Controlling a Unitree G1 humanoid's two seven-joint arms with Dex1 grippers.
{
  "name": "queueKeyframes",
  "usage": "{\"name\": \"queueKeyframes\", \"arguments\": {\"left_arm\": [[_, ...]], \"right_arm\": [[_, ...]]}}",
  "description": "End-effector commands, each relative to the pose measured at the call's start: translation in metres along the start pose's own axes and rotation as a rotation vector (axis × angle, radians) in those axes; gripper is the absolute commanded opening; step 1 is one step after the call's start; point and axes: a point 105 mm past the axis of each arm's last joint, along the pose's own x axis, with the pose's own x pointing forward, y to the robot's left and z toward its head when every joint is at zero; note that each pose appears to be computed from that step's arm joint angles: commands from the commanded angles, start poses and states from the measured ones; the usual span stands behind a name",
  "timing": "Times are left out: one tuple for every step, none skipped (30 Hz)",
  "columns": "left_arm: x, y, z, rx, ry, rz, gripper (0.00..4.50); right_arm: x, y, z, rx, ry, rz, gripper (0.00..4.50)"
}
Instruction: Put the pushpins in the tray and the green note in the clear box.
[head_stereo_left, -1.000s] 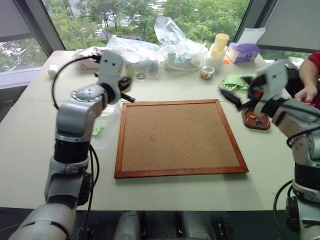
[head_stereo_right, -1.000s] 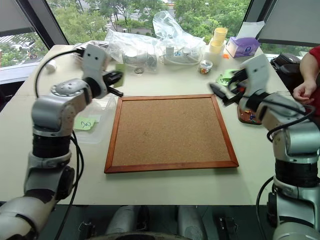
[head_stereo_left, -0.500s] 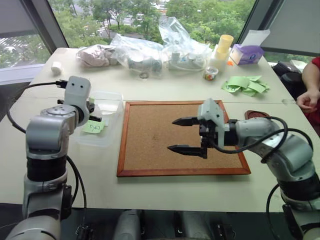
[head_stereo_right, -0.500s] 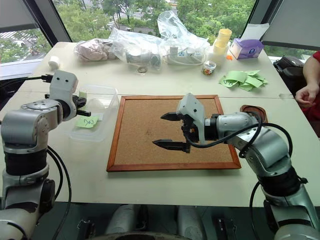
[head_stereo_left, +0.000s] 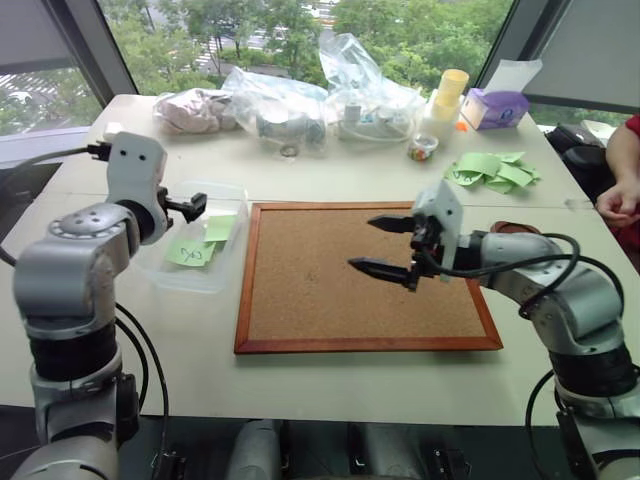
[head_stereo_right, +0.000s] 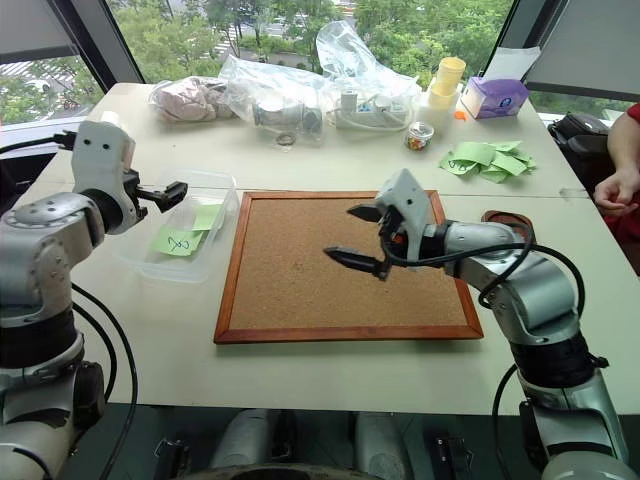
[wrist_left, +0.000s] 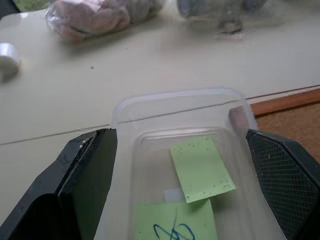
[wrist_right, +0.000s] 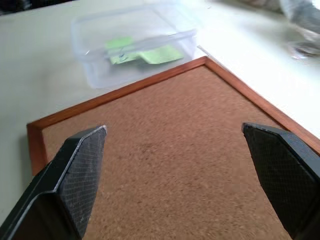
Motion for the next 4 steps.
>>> {"name": "queueKeyframes", "arguments": {"left_arm": [[-0.013, -0.007, 0.017, 0.046, -0.085, -0.142, 4.46], [-0.014, -0.008, 0.016, 0.056, -0.082, -0.168, 4.46], [-0.015, -0.008, 0.016, 0.058, -0.091, -0.188, 4.46], [-0.016, -0.009, 0.016, 0.061, -0.098, -0.201, 4.46]], "right_arm": [[-0.021, -0.003, 0.017, 0.015, -0.069, -0.056, 4.5], [-0.025, -0.004, 0.019, 0.028, -0.079, -0.067, 4.5], [-0.031, -0.005, 0.021, 0.042, -0.101, -0.083, 4.5], [-0.036, -0.006, 0.022, 0.052, -0.117, -0.094, 4.5]]}}
